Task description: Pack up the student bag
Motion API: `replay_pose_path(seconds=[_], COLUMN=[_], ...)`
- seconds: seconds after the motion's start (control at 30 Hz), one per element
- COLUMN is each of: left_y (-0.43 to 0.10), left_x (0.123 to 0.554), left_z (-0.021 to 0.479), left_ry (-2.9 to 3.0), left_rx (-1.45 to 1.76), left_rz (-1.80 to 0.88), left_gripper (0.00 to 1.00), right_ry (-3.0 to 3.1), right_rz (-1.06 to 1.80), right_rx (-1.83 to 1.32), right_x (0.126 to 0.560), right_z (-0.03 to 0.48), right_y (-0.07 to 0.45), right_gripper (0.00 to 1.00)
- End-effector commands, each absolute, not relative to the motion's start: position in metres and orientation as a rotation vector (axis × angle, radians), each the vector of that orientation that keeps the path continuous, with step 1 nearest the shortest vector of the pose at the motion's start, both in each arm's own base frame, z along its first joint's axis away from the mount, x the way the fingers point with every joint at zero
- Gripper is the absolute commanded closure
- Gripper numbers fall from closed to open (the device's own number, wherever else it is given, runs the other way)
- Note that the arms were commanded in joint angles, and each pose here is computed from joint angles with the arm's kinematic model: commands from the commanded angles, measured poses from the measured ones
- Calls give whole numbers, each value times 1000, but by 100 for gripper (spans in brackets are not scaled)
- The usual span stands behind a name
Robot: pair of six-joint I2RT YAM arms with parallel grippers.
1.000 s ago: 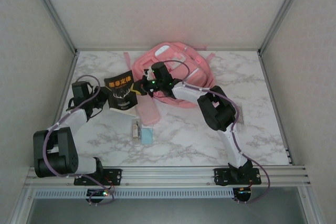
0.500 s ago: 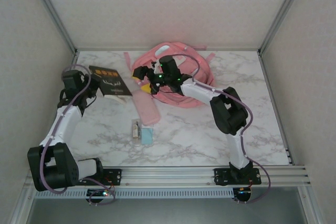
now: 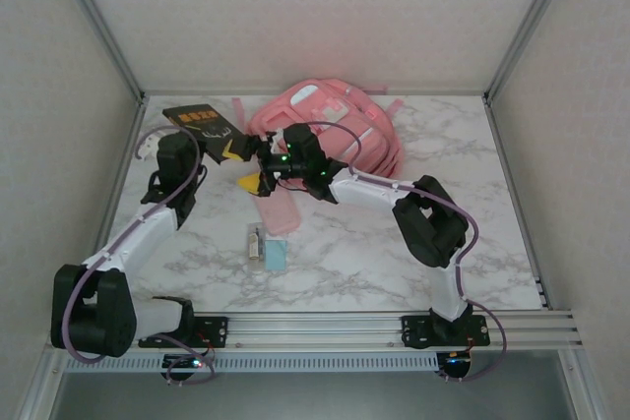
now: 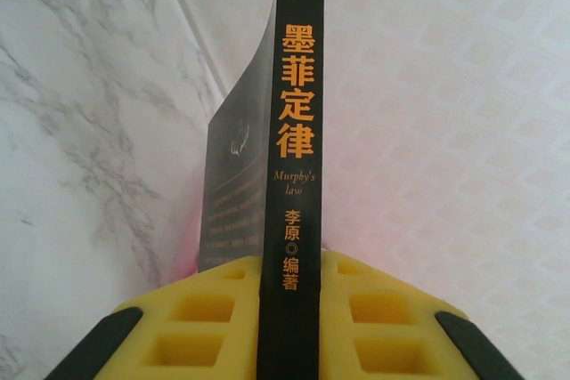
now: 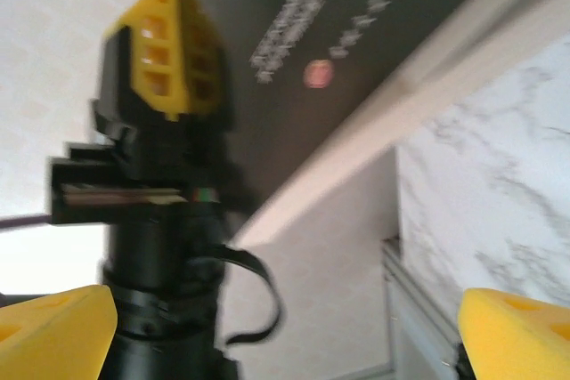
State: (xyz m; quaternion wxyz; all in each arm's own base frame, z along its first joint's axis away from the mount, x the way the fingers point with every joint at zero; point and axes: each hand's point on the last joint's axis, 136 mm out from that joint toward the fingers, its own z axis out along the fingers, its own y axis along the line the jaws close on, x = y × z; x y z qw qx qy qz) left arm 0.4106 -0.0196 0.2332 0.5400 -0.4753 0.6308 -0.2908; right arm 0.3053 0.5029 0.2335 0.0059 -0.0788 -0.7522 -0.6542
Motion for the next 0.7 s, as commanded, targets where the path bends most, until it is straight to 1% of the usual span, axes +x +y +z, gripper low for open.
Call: replay_pose_path(seconds=[0.0, 0.23, 0.27, 0.33, 0.37, 0.43, 0.47, 0.5, 0.57, 0.6, 0.63, 0.67], left_y=[-17, -42, -44, -46, -47, -49, -50, -51, -52, -53, -54, -54], left_x=[411, 405, 403, 400, 399, 397, 395, 393, 391, 390, 389, 387], left_z=[280, 278, 279, 281, 281, 281, 280, 279, 275, 271, 269, 267], left_ry=[1242, 1254, 1253, 1254, 1259, 1265, 1271, 1278, 1298, 1310, 1320, 1328], left_rx=[-1126, -1113, -1110, -1103, -1101, -1100, -1100, -1100, -1103, -1106, -1108, -1108], left_rz=[-774, -864, -870, -875, -877, -885, -886, -889, -882, -880, -876, -878], left_gripper=[100, 100, 100, 100, 100, 100, 100, 100, 100, 100, 100, 100], right_ry=[-2228, -2181, -2172, -2164, -2163, -2157, -2153, -2147, -2152, -2155, -2156, -2162], right_rz=[-2198, -2193, -2190, -2194, -2202, -2232, -2240, -2254, -2262, -2270, -2276, -2281], right_rx=[-434, -512, -530, -564, -589, -618, -629, -634, -641, -636, -632, -624], right_x=[330, 341, 342, 344, 346, 352, 355, 357, 362, 363, 364, 366], right_z=[246, 235, 232, 226, 224, 223, 223, 225, 227, 228, 230, 232], right_y=[501, 511, 510, 508, 505, 499, 497, 495, 491, 490, 488, 487], right_gripper=[1, 2, 3, 8, 14, 30, 41, 60, 83, 93, 99, 100])
